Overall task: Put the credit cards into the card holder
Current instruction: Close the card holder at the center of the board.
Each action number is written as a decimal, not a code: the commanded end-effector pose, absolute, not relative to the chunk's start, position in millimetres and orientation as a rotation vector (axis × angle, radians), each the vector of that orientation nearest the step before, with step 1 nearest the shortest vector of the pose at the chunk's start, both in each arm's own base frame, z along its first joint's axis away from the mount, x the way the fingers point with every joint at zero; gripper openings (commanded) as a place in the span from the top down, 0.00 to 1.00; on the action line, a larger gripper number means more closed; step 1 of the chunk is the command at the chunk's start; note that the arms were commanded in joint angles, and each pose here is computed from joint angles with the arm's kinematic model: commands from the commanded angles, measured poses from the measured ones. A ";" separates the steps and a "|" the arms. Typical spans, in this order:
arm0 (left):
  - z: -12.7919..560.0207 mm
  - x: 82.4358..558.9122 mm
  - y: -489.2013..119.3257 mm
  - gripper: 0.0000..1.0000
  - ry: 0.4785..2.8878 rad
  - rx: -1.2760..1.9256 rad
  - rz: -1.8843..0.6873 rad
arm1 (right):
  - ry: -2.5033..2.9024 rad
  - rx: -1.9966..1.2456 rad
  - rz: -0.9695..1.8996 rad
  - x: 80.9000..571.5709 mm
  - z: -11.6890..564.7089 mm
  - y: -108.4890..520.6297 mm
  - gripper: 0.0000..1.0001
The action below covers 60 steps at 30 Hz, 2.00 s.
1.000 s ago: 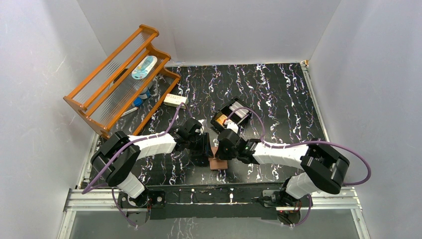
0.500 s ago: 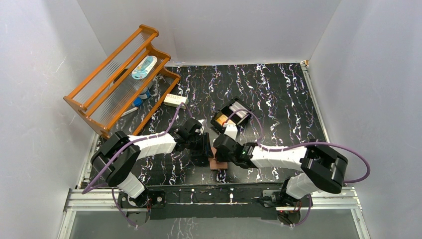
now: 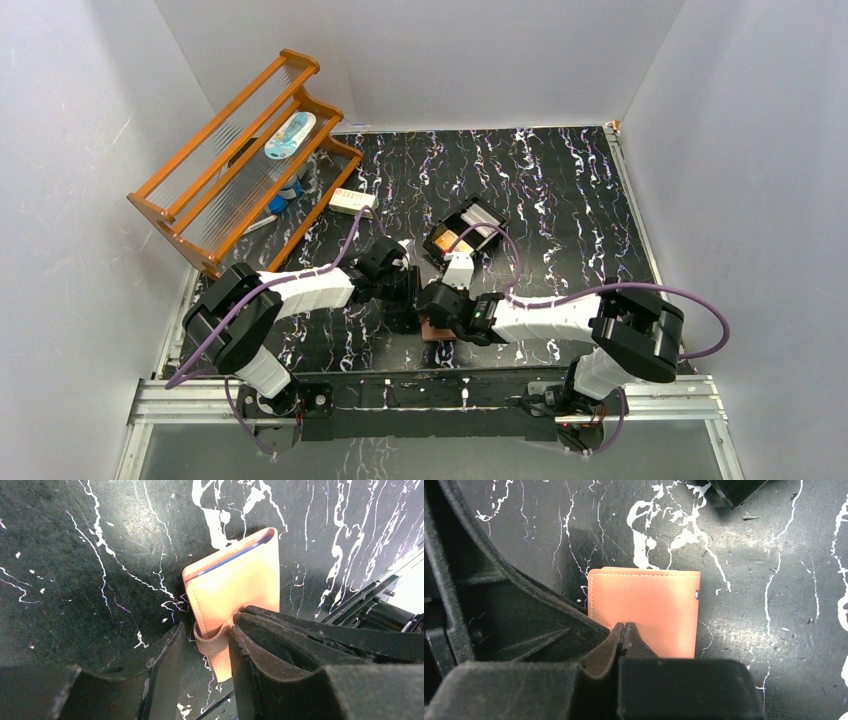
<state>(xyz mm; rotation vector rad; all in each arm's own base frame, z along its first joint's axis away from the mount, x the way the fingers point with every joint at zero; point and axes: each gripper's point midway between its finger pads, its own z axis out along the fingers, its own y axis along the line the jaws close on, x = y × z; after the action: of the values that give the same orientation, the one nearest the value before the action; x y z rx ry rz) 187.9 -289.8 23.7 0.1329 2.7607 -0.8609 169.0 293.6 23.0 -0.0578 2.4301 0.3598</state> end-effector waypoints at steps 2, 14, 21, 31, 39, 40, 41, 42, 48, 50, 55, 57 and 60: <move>-5.1 174.4 -268.7 0.64 2.864 0.123 -0.712 | 2.788 -0.334 -0.215 77.3 -62.6 181.1 1.00; -18.4 166.6 -260.4 0.67 2.914 0.121 -0.653 | 2.739 -0.401 -0.006 79.8 -53.3 216.6 1.00; -21.9 162.8 -255.8 0.68 2.940 0.127 -0.615 | 2.673 -0.459 0.037 80.6 -34.1 240.4 0.99; -24.3 161.2 -251.8 0.68 2.950 0.133 -0.587 | 2.605 -0.459 0.039 97.4 -4.9 255.5 0.84; -25.9 159.7 -252.2 0.68 2.955 0.150 -0.578 | 2.551 -0.393 0.187 128.7 49.1 265.8 0.81; -25.5 160.0 -252.9 0.68 2.953 0.152 -0.579 | 2.552 -0.393 0.200 130.2 51.3 266.7 0.81; -25.2 160.1 -253.4 0.68 2.952 0.154 -0.581 | 2.552 -0.392 0.211 131.2 53.6 267.7 0.81; -24.8 160.0 -253.9 0.68 2.951 0.156 -0.580 | 2.552 -0.392 0.222 131.5 55.3 269.3 0.80; -22.8 161.6 -256.5 0.67 2.944 0.162 -0.582 | 2.573 -0.401 0.282 125.7 52.9 276.5 0.80; -23.4 161.1 -256.1 0.67 2.946 0.165 -0.578 | 2.576 -0.398 0.309 124.3 54.5 279.6 0.80; -17.2 164.0 -258.1 0.67 2.930 0.163 -0.583 | 2.554 -0.362 0.349 127.4 71.0 285.6 0.79; -9.3 168.2 -260.2 0.67 2.906 0.146 -0.592 | 2.542 -0.338 0.361 129.4 79.3 286.9 0.77; 9.3 175.6 -266.7 0.67 2.851 0.126 -0.638 | 2.521 -0.294 0.434 130.2 92.8 293.7 0.75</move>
<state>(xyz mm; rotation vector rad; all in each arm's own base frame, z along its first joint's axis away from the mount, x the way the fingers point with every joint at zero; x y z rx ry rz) 185.3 -296.8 22.2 0.1511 2.7843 -0.8434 123.3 274.4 55.0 -0.3825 2.5862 0.2915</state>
